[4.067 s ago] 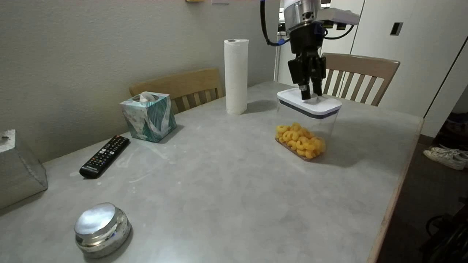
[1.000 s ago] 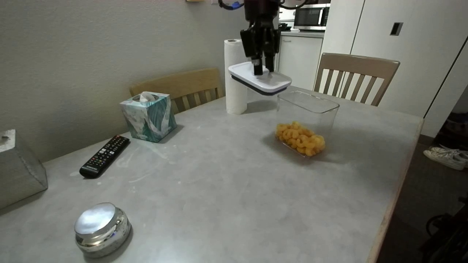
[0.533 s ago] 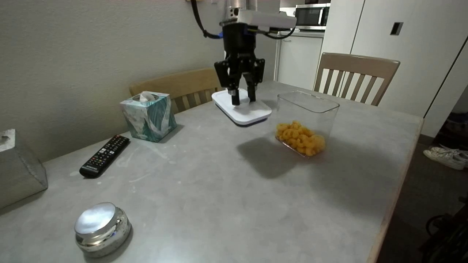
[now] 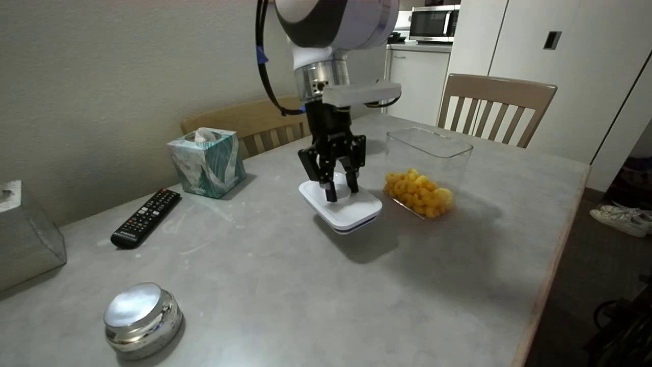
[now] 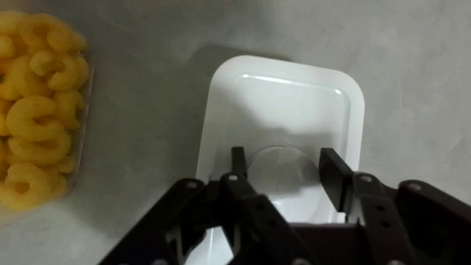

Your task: Open the clear container

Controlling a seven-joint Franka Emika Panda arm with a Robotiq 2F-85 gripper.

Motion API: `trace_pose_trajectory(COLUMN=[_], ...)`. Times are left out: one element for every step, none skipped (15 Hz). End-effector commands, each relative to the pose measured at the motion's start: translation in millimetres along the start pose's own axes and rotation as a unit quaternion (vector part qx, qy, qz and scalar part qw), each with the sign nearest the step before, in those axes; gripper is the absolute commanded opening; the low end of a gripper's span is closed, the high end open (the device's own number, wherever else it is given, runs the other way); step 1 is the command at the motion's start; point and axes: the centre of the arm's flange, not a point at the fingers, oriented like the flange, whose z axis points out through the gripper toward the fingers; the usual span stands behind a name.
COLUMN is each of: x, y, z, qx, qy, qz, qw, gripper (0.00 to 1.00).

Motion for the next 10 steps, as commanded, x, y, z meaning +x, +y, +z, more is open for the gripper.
trace_pose_trajectory(x=[14, 15, 17, 19, 20, 21, 22, 23, 23, 24], y=[-3, -3, -10, -13, -15, -16, -17, -18, -19, -19], z=[13, 18, 22, 28, 31, 34, 36, 37, 39, 39], qx=[0.008, 0.009, 0.01, 0.011, 0.013, 0.014, 0.015, 0.015, 0.016, 0.016], qy=[0.0, -0.001, 0.0, 0.0, 0.001, 0.001, 0.001, 0.001, 0.001, 0.001], qz=[-0.014, -0.015, -0.016, -0.016, -0.018, -0.019, -0.021, -0.022, -0.023, -0.023], qw=[0.9999, 0.9998, 0.9998, 0.9998, 0.9998, 0.9997, 0.9997, 0.9996, 0.9996, 0.9996], gripper=[0.27, 0.27, 0.27, 0.27, 0.27, 0.27, 0.27, 0.27, 0.27, 0.27])
